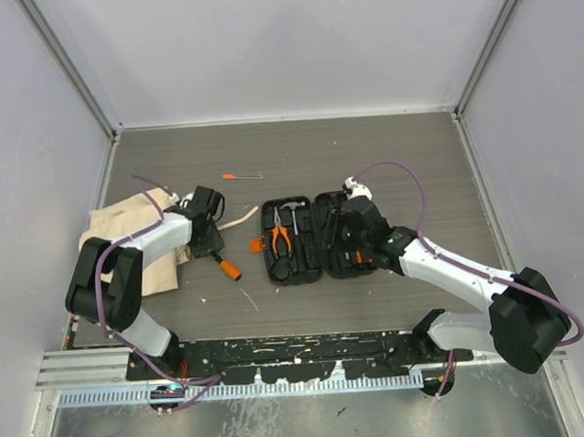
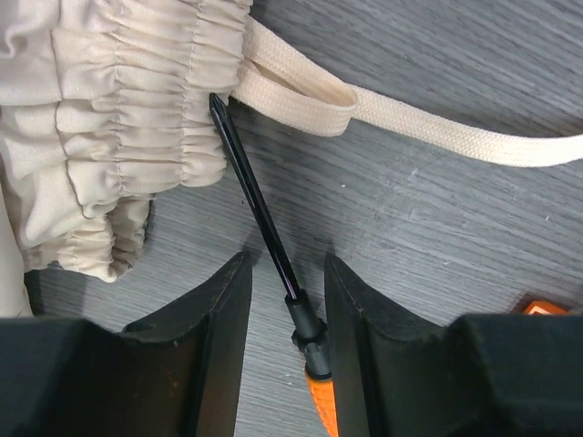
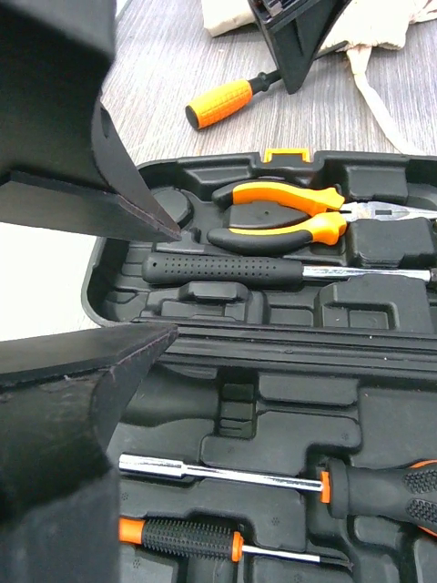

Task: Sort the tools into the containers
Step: Pick up the screwdriver from the center of the board.

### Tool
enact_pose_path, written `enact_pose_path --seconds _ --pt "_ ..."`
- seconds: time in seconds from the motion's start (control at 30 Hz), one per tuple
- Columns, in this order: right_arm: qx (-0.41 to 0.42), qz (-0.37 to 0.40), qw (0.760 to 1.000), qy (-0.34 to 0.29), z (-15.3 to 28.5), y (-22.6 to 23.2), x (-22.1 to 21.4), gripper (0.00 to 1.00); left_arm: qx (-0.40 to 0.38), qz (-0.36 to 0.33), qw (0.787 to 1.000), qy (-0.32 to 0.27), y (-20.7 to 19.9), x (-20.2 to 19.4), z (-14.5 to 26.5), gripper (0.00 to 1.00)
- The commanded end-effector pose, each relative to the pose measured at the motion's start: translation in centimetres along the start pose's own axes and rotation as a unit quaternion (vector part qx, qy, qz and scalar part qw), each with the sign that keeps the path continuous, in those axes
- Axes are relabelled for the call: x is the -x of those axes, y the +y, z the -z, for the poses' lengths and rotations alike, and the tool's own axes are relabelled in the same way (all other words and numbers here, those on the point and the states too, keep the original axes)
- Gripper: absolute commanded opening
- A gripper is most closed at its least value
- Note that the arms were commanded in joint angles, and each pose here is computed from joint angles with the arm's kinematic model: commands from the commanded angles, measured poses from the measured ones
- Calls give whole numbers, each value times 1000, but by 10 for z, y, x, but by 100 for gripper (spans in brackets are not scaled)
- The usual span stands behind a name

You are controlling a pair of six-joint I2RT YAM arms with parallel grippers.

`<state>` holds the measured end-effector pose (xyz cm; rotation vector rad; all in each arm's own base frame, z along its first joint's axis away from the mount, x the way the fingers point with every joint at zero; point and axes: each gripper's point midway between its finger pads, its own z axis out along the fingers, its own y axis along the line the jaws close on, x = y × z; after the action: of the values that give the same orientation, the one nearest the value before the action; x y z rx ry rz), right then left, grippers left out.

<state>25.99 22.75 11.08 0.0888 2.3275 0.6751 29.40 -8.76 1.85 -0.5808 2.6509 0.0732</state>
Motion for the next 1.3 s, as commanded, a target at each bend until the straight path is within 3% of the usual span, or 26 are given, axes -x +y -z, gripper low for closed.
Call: enact_pose_path --seconds 0.0,0.37,0.73,1.27 --pt "23 -6 999 -23 0 13 15 46 -10 6 1000 -14 -3 12 -5 38" --pt "21 -12 999 -26 2 11 13 45 -8 9 1000 -1 0 12 -22 30" --pt "26 -10 999 -42 7 13 20 45 -21 6 1000 -7 -2 19 -16 1" --pt "74 8 997 -37 15 29 19 51 -149 8 987 -62 -40 27 76 0"
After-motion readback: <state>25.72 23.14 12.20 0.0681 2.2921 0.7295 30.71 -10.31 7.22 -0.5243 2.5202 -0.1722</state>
